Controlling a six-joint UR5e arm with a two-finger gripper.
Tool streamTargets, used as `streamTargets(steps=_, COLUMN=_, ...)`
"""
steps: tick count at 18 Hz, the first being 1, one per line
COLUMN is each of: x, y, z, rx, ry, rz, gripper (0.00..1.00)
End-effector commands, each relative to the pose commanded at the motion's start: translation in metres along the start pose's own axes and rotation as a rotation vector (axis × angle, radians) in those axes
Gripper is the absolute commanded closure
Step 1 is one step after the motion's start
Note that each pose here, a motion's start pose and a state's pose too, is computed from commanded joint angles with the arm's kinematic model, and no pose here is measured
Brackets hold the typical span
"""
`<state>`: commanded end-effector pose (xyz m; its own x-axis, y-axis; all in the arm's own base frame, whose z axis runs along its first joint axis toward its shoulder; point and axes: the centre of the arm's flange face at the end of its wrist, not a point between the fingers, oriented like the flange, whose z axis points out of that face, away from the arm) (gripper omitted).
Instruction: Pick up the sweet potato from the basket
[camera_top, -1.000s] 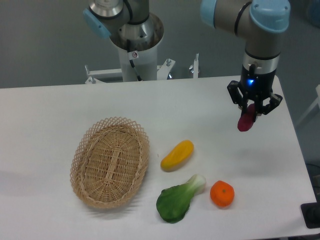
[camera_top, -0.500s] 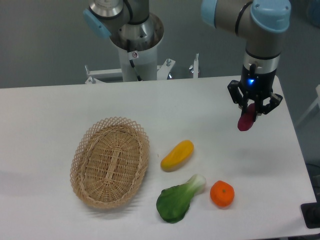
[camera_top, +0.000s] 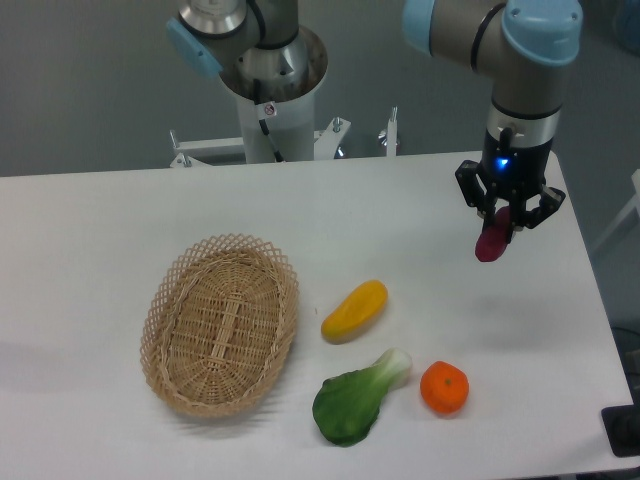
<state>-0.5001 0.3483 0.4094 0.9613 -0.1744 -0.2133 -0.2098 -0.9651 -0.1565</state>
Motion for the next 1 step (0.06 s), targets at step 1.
streamTargets(steps=1, x=0.0, y=0.0, z=0.0, rx=0.0, ry=0.0, rz=0.0, gripper=0.7)
